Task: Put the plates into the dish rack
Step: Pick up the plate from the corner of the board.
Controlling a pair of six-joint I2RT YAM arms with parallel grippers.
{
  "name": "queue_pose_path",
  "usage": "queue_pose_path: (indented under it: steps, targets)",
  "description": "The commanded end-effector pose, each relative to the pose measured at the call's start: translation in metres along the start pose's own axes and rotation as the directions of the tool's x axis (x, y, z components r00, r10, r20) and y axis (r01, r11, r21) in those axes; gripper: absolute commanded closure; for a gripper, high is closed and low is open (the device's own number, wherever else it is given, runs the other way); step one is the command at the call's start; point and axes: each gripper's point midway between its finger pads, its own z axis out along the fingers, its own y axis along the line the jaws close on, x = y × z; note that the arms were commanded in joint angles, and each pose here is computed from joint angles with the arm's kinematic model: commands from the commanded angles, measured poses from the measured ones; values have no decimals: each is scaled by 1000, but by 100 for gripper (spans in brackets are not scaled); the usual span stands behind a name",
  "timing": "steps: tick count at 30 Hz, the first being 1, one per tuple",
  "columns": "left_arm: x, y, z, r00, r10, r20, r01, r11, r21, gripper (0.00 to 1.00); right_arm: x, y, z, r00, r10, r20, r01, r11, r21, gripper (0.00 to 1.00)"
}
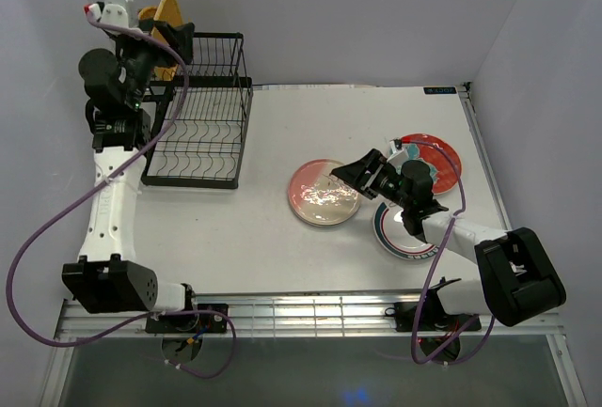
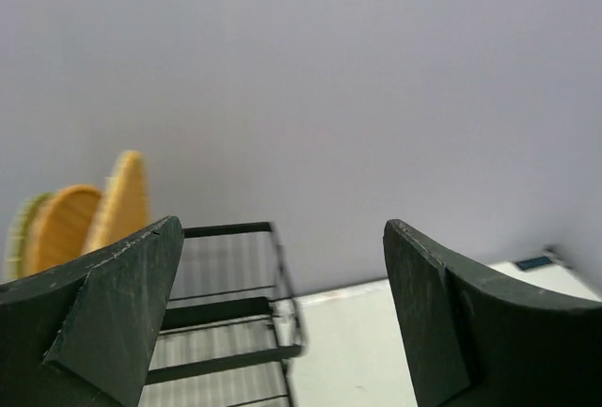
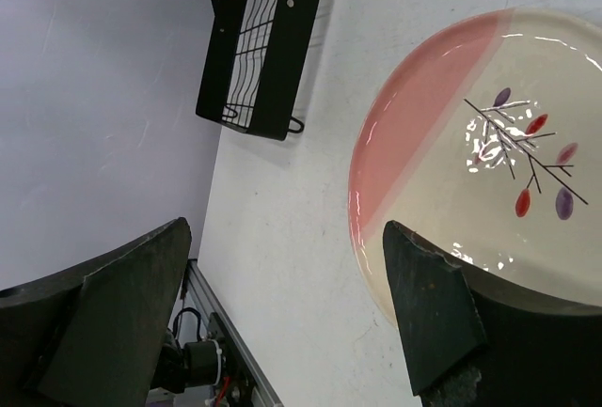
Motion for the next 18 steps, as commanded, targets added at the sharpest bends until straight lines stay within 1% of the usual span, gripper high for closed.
queue_pose_path:
  steps: [1,3,4,7,8,10,11,13,14,17,18]
  targets:
    - [32,-41,-9,988,-146,-54,151,982,115,3,-12,19,2,998,-64,16,64,997,-35,11]
    - [47,-64,-12,977,-194,-85,206,965,161,3,-17,19,0,996,-79,35,80,997,-16,10]
    - [63,-69,-16,966,-230,-116,248,954,167,3,-17,17,-1,996,-82,34,82,997,3,10]
    - [87,-86,-22,948,-271,-168,300,935,188,3,-22,16,-3,993,-107,54,106,994,21,9]
    - [104,-94,-26,936,-288,-203,327,926,191,3,-23,16,-3,992,-113,57,112,993,27,9]
    - [119,-102,-30,927,-299,-225,344,918,197,2,-23,16,-3,991,-118,55,116,993,32,9]
    - [138,-111,-36,912,-313,-264,368,909,195,2,-24,15,-3,991,-122,55,120,992,39,9]
    - [152,-119,-42,905,-320,-280,382,901,205,2,-24,14,-3,991,-123,55,121,992,44,9]
    - [169,-127,-50,890,-327,-317,401,892,207,2,-24,13,-3,991,-124,56,122,991,48,9]
    - [185,-141,-61,880,-337,-334,422,878,228,2,-25,11,-3,990,-127,59,124,991,56,9]
    - [199,-144,-69,869,-341,-358,434,873,223,2,-24,11,-3,990,-128,57,125,990,58,9]
